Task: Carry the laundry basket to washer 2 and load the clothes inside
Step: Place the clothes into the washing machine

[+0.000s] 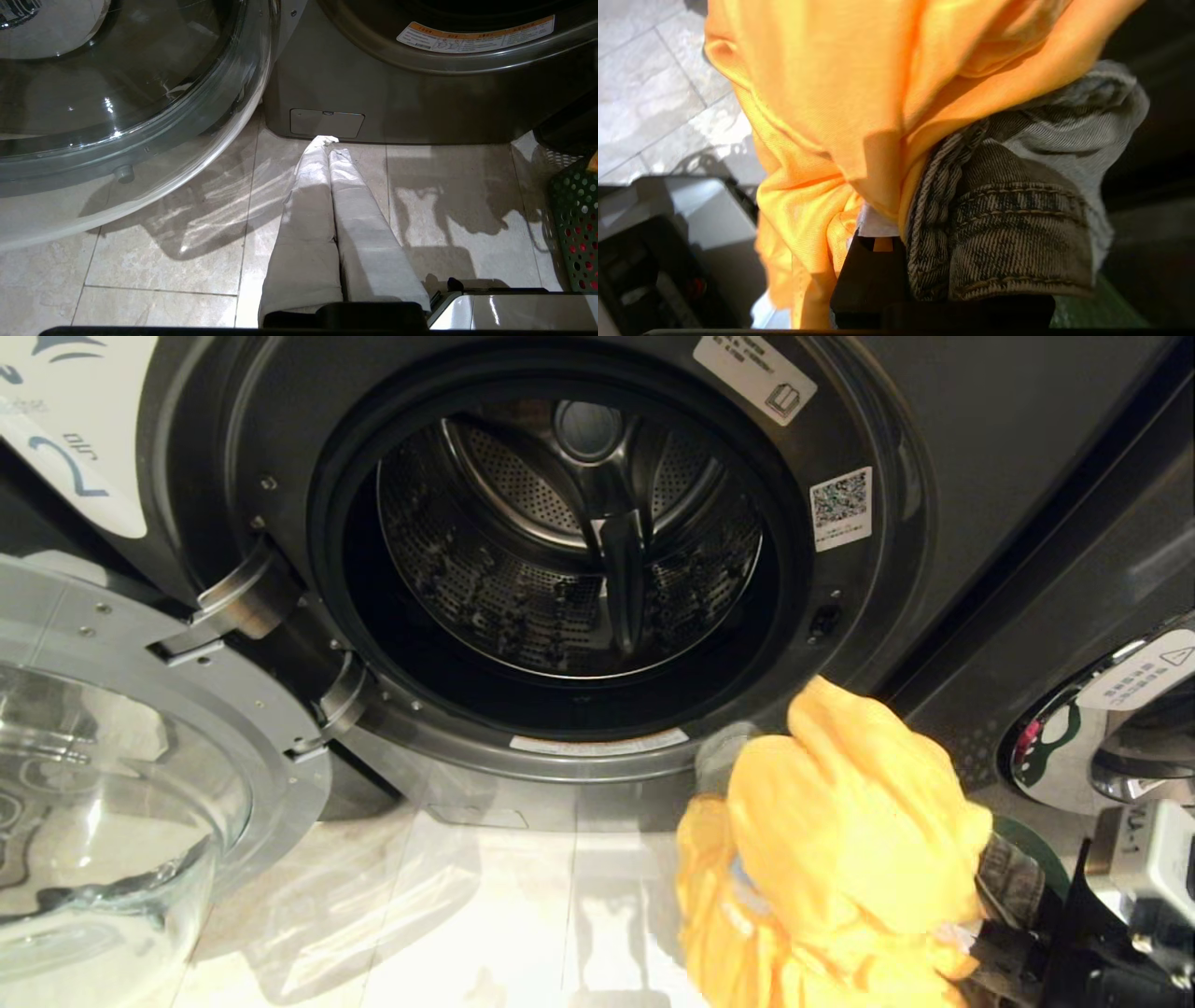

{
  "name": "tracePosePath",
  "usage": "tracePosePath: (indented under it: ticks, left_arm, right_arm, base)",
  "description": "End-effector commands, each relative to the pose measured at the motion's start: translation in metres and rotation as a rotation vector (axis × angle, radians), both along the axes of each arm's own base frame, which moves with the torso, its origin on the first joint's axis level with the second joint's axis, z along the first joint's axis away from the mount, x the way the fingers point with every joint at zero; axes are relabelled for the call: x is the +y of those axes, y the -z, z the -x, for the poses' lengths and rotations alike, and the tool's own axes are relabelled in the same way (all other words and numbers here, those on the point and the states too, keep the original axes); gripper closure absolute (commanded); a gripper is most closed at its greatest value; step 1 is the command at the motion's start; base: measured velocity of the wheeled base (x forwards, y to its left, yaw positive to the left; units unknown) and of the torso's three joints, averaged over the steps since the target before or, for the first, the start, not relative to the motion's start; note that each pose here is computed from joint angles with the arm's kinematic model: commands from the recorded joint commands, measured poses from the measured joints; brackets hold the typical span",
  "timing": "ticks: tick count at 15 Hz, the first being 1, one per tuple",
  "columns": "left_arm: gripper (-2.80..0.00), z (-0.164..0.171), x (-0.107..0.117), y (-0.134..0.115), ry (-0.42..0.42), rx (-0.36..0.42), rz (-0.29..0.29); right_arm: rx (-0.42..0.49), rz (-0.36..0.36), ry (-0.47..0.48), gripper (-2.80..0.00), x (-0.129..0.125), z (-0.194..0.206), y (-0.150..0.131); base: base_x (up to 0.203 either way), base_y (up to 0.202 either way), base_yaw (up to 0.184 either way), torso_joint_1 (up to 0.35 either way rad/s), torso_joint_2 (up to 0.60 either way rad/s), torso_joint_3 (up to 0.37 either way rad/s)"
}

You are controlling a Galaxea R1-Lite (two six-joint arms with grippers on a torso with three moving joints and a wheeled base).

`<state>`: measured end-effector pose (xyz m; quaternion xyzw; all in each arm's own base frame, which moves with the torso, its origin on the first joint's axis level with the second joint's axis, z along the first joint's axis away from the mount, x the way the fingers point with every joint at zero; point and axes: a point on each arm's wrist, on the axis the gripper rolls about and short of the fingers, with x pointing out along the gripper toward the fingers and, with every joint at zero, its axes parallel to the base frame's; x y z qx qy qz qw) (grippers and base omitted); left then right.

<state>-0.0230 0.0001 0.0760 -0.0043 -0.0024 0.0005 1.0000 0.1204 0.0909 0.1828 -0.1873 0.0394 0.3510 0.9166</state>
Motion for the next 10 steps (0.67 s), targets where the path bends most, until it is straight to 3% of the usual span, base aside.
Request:
tracePosePath:
  ticks: [1, 3, 8, 10]
  left_arm:
    - [0.0, 0.0, 0.0, 0.0, 0.0, 0.0, 0.001]
    - [0.0, 0.0, 0.0, 0.0, 0.0, 0.0, 0.0]
    - [0.0, 0.0, 0.0, 0.0, 0.0, -0.001, 0.001]
    - [0.0, 0.0, 0.0, 0.0, 0.0, 0.0, -0.001]
  right_arm:
    - [-0.011, 0.01, -0.019, 0.0, 0.026, -0.015, -0.01]
    - [-0.018, 0.017, -0.011, 0.0, 0.051, -0.038, -0.008]
    - [-0.095, -0.042, -0.041, 0.0, 0.11, -0.079, 0.016]
    - [-0.157, -0.099, 0.015, 0.0, 0.133, -0.097, 0.009]
  base:
    - [0.0, 0.0, 0.0, 0.0, 0.0, 0.0]
    - [0.0, 0.0, 0.0, 0.0, 0.0, 0.0]
    - [0.0, 0.0, 0.0, 0.0, 0.0, 0.0]
    - [0.0, 0.0, 0.0, 0.0, 0.0, 0.0]
